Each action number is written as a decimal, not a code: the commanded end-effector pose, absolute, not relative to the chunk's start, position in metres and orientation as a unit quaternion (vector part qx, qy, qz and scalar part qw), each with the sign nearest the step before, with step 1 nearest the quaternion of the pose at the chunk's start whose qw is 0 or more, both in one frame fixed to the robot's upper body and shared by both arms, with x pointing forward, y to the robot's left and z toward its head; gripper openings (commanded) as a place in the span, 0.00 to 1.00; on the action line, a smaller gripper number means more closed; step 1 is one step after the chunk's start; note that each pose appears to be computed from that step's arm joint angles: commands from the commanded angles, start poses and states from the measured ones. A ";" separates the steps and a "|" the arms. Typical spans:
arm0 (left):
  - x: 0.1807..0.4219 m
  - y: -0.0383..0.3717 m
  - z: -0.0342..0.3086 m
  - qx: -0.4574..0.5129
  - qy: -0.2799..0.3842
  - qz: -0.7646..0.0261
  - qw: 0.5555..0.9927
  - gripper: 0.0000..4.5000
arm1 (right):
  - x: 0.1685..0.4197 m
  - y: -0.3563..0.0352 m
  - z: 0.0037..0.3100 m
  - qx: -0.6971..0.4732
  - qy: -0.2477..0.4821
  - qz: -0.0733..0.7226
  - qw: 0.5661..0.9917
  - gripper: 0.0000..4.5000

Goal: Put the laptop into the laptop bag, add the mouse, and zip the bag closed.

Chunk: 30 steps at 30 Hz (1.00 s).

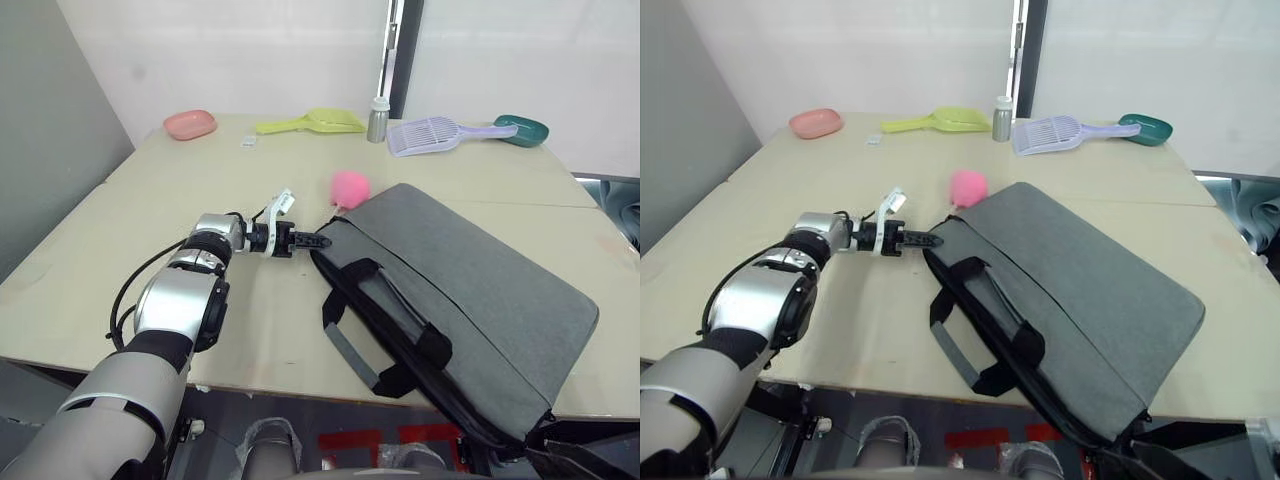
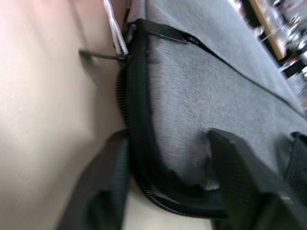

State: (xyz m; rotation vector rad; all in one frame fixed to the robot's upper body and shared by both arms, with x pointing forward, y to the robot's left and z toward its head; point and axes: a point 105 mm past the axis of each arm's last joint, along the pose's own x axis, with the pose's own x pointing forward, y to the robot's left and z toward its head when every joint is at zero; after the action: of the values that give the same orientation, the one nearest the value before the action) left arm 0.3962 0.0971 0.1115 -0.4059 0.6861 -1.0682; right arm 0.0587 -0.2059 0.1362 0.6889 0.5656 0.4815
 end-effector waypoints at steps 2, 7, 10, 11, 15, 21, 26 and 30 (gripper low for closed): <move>0.395 0.103 0.132 -0.211 0.300 -0.517 0.774 0.10 | 0.058 -0.200 0.141 0.358 0.260 0.228 0.867 1.00; 0.388 0.116 0.142 -0.199 0.304 -0.541 0.758 0.01 | 0.055 -0.191 0.140 0.398 0.277 0.222 0.846 1.00; 0.385 0.126 0.146 -0.211 0.302 -0.541 0.756 0.01 | 0.052 -0.189 0.133 0.435 0.291 0.203 0.828 1.00; 0.384 0.131 0.147 -0.213 0.302 -0.538 0.758 0.01 | 0.052 -0.188 0.131 0.443 0.293 0.198 0.824 1.00; 0.378 0.149 0.143 -0.223 0.312 -0.517 0.765 0.01 | 0.060 -0.188 0.119 0.453 0.308 0.182 0.817 1.00; 0.361 0.154 0.142 -0.242 0.319 -0.517 0.757 0.01 | 0.071 -0.180 0.101 0.466 0.337 0.185 0.797 1.00; 0.355 0.146 0.143 -0.248 0.317 -0.519 0.754 0.01 | 0.087 -0.165 0.086 0.463 0.357 0.195 0.787 1.00; 0.354 0.145 0.144 -0.250 0.313 -0.517 0.757 0.01 | 0.092 -0.168 0.086 0.462 0.353 0.184 0.792 1.00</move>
State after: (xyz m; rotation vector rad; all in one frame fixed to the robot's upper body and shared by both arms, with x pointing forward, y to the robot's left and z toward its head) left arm 0.3548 0.1509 0.1282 -0.5275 0.7456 -1.0664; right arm 0.0916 -0.1641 0.0908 1.0095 0.7417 0.4387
